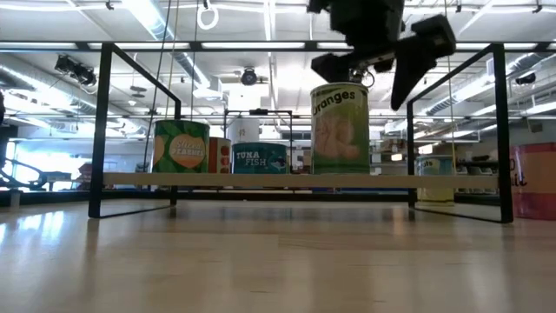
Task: Pick and place cans onto a shelf
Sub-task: Put the canned carrots on the shelf
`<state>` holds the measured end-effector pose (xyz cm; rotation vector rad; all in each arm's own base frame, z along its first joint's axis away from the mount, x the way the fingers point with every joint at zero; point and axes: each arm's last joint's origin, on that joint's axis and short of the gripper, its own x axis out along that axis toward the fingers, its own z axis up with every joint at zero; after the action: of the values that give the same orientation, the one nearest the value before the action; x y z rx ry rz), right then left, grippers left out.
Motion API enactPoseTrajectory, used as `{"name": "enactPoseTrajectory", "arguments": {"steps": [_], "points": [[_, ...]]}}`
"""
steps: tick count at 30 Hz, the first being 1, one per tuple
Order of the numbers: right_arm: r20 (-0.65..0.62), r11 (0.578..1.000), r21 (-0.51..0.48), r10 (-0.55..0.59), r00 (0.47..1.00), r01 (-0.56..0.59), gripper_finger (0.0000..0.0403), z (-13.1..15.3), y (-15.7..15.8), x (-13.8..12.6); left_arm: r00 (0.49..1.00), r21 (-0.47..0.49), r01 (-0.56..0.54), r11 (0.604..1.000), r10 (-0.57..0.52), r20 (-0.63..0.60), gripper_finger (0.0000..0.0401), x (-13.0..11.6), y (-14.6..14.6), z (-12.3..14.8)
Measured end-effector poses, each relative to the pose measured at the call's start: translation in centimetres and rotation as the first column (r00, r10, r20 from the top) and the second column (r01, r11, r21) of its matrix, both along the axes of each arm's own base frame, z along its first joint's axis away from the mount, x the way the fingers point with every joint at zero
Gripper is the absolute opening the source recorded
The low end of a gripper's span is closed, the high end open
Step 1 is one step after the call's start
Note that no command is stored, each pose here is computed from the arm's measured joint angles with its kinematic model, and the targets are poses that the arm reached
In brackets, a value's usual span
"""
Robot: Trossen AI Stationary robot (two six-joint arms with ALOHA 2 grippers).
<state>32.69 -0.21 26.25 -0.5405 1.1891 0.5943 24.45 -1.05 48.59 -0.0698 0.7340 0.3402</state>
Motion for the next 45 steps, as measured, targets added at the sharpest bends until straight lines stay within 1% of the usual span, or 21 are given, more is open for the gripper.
{"name": "enactPoseTrajectory", "arguments": {"steps": [3, 5, 7, 9, 11, 13, 14, 17, 18, 19, 21, 23, 25, 28, 30, 32, 35, 37, 40, 43, 45], "points": [[0.049, 0.998, -0.016, -0.061, 0.997, 0.061, 0.0371, 1.7, -0.8, -1.0, 0.996, -0.014, 0.018, 1.000, -0.017, 0.090, 0.0267, -0.7, 0.0, 1.1], [0.090, 0.992, -0.021, -0.125, 0.988, 0.128, 0.0371, 3.0, -1.8, -1.8, 0.987, -0.010, 0.037, 0.999, -0.035, 0.158, 0.0263, -0.8, 0.2, 1.8], [0.134, 0.978, -0.004, -0.207, 0.969, 0.210, 0.0371, 4.4, -2.9, -2.9, 0.973, 0.004, 0.054, 0.999, -0.054, 0.224, 0.0258, -0.8, 0.4, 2.5], [0.178, 0.952, 0.024, -0.304, 0.936, 0.304, 0.0371, 5.8, -4.2, -4.2, 0.952, 0.037, 0.065, 0.997, -0.073, 0.297, 0.0255, -0.4, 0.7, 3.3], [0.220, 0.907, 0.057, -0.419, 0.881, 0.417, 0.0370, 7.2, -5.5, -5.5, 0.928, 0.068, 0.065, 0.996, -0.086, 0.363, 0.0252, -0.1, 1.1, 4.0], [0.255, 0.840, 0.072, -0.537, 0.804, 0.538, 0.0370, 8.3, -7.1, -6.9, 0.898, 0.107, 0.055, 0.993, -0.097, 0.430, 0.0250, 0.4, 1.7, 4.7], [0.271, 0.798, 0.076, -0.593, 0.758, 0.597, 0.0370, 8.7, -7.9, -7.6, 0.880, 0.125, 0.041, 0.991, -0.095, 0.465, 0.0250, 0.7, 2.1, 5.1], [0.309, 0.656, 0.084, -0.733, 0.606, 0.750, 0.0370, 9.7, -10.4, -9.6, 0.839, 0.144, -0.011, 0.990, -0.069, 0.540, 0.0250, 1.5, 3.2, 5.8], [0.319, 0.608, 0.088, -0.768, 0.556, 0.789, 0.0370, 9.9, -11.1, -10.3, 0.819, 0.142, -0.030, 0.989, -0.057, 0.571, 0.0250, 1.6, 3.6, 6.0], [0.325, 0.554, 0.096, -0.803, 0.500, 0.827, 0.0370, 10.1, -11.9, -10.9, 0.805, 0.139, -0.045, 0.989, -0.046, 0.591, 0.0250, 1.7, 3.9, 6.2], [0.327, 0.461, 0.124, -0.855, 0.402, 0.879, 0.0370, 10.3, -13.4, -12.1, 0.781, 0.136, -0.078, 0.988, -0.024, 0.624, 0.0250, 1.6, 4.6, 6.6], [0.324, 0.391, 0.156, -0.888, 0.327, 0.907, 0.0369, 10.6, -14.6, -13.3, 0.763, 0.111, -0.110, 0.988, 0.012, 0.647, 0.0248, 1.5, 5.3, 6.8], [0.332, 0.343, 0.180, -0.904, 0.272, 0.922, 0.0366, 11.0, -15.2, -14.5, 0.746, 0.049, -0.145, 0.988, 0.077, 0.661, 0.0248, 1.3, 6.2, 6.8], [0.359, 0.277, 0.223, -0.915, 0.185, 0.935, 0.0358, 11.6, -15.8, -15.9, 0.748, -0.024, -0.172, 0.985, 0.146, 0.647, 0.0247, 0.5, 7.5, 6.6], [0.366, 0.219, 0.267, -0.924, 0.112, 0.939, 0.0353, 11.5, -16.0, -16.7, 0.730, -0.056, -0.193, 0.980, 0.181, 0.658, 0.0247, -0.1, 8.3, 6.7], [0.339, 0.151, 0.295, -0.940, 0.045, 0.943, 0.0351, 10.8, -16.1, -17.3, 0.718, -0.082, -0.220, 0.972, 0.218, 0.661, 0.0247, -0.6, 9.1, 6.8], [0.287, 0.074, 0.276, -0.958, -0.009, 0.958, 0.0350, 9.3, -16.2, -17.9, 0.738, -0.121, -0.161, 0.980, 0.201, 0.644, 0.0246, -0.8, 10.2, 6.5], [0.298, 0.027, 0.240, -0.953, -0.047, 0.971, 0.0350, 8.7, -16.3, -18.3, 0.742, -0.156, -0.159, 0.975, 0.222, 0.632, 0.0242, -0.6, 11.0, 6.1], [0.377, -0.074, 0.218, -0.913, -0.154, 0.973, 0.0350, 8.6, -16.3, -19.0, 0.757, -0.148, -0.205, 0.967, 0.253, 0.602, 0.0231, -0.6, 12.1, 5.6], [0.433, -0.182, 0.268, -0.854, -0.287, 0.946, 0.0350, 8.9, -15.9, -19.8, 0.766, -0.146, -0.236, 0.961, 0.276, 0.580, 0.0219, -0.6, 12.8, 5.3], [0.442, -0.237, 0.293, -0.826, -0.350, 0.926, 0.0350, 8.8, -15.6, -20.2, 0.770, -0.143, -0.240, 0.960, 0.278, 0.575, 0.0211, -0.6, 13.0, 5.2]]}}
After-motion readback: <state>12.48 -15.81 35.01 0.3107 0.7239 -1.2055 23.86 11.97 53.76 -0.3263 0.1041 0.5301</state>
